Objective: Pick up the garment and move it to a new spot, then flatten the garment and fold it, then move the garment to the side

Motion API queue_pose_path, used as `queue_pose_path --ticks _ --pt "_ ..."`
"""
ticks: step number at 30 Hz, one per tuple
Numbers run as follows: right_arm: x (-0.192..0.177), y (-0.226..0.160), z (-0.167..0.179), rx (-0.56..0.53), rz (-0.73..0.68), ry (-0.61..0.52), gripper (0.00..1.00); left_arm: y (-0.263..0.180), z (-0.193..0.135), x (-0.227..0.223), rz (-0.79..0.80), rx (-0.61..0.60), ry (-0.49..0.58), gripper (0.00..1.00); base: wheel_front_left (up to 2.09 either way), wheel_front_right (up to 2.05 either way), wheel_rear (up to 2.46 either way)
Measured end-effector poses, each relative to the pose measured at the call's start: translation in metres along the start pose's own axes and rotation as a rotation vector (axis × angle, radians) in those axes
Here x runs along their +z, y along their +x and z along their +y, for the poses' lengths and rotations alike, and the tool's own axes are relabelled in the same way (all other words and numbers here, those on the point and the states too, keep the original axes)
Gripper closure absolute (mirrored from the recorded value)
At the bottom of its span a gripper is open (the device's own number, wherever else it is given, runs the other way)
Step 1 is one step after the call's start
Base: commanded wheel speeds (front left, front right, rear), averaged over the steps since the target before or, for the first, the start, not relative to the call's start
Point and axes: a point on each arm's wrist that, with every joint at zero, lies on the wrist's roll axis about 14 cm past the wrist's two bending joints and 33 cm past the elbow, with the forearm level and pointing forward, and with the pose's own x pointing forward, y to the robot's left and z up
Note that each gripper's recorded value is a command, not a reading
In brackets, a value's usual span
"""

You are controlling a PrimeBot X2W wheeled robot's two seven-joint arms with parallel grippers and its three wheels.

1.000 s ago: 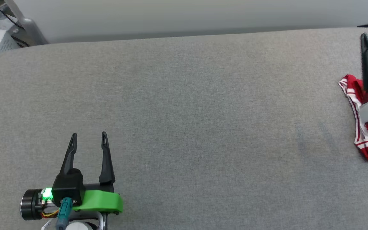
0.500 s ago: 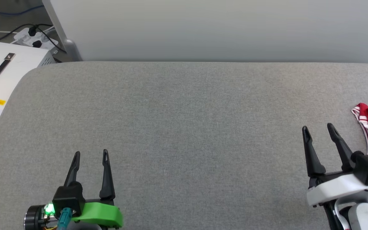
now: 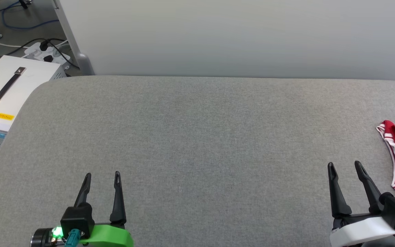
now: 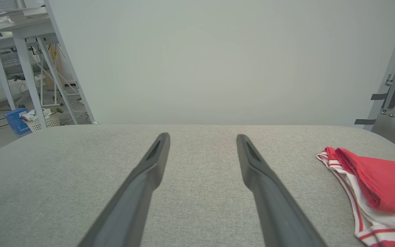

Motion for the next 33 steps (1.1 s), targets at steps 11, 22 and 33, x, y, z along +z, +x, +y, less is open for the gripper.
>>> queue_pose_path --ticks 11,22,33 --pt "-0.0027 -0.0050 -0.0020 -0.011 0.012 -0.009 1.00 -0.0021 0.0002 -0.0042 0.015 -0.001 -0.002 1.00 0.00 0.00 0.00" --pt "-0.0053 -0.0055 -0.0021 -0.011 0.031 -0.017 1.00 -0.0010 -0.0003 -0.0058 0.030 -0.003 -0.002 1.00 0.00 0.00 0.00" --pt "-0.0077 -0.0051 -0.0017 -0.009 0.052 -0.031 1.00 0.0002 -0.0018 -0.0073 0.048 -0.008 0.004 1.00 0.00 0.00 0.00"
